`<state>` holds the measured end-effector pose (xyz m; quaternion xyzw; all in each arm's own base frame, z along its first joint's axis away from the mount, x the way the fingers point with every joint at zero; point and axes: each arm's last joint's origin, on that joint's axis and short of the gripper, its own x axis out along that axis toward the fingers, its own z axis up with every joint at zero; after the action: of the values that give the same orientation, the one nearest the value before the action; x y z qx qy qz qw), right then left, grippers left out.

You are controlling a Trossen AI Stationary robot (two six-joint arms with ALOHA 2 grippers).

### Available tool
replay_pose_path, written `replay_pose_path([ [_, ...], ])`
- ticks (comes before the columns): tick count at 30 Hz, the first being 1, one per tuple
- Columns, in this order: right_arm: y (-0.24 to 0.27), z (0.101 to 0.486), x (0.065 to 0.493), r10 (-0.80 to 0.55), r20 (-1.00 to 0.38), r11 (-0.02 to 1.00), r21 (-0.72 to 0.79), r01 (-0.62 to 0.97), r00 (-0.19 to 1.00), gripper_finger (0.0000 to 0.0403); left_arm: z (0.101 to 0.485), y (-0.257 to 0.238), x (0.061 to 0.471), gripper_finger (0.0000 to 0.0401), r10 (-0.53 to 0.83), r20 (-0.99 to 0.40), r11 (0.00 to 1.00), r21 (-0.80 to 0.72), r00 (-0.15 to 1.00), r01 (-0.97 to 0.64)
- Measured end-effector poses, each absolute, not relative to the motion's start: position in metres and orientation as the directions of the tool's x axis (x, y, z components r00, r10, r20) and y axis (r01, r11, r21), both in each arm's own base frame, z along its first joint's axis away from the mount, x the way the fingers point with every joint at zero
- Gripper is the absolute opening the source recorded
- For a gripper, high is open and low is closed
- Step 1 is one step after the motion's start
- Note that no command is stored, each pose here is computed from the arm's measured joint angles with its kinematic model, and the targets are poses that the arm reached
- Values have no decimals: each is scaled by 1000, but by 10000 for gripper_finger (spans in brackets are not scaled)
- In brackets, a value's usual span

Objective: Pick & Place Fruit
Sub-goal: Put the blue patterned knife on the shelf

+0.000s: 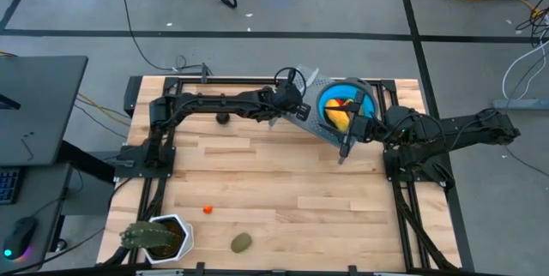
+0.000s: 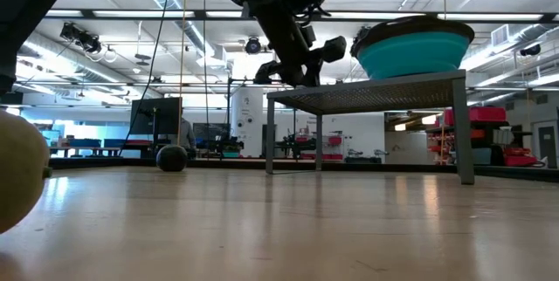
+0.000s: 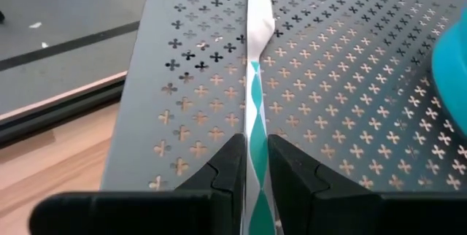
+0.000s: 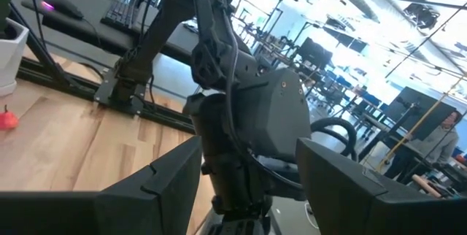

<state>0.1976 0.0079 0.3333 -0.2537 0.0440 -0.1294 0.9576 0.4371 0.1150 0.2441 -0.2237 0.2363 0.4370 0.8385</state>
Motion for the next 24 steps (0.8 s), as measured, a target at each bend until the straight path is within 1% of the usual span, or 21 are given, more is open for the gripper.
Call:
replay_pose_path([
  [9, 8, 333, 198, -270, -26, 838, -499, 222, 962, 233, 246, 115, 436, 61, 657, -576, 503, -145, 486, -852],
  [18, 8, 333, 198, -270, -26, 838, -500, 221, 963, 233, 245, 114, 436, 61, 652, -581, 485, -174, 487, -857],
  [24, 8, 333, 198, -270, -27, 838, -500, 221, 963, 233, 246, 113, 436, 62, 631, -591, 498, -186, 501, -847],
])
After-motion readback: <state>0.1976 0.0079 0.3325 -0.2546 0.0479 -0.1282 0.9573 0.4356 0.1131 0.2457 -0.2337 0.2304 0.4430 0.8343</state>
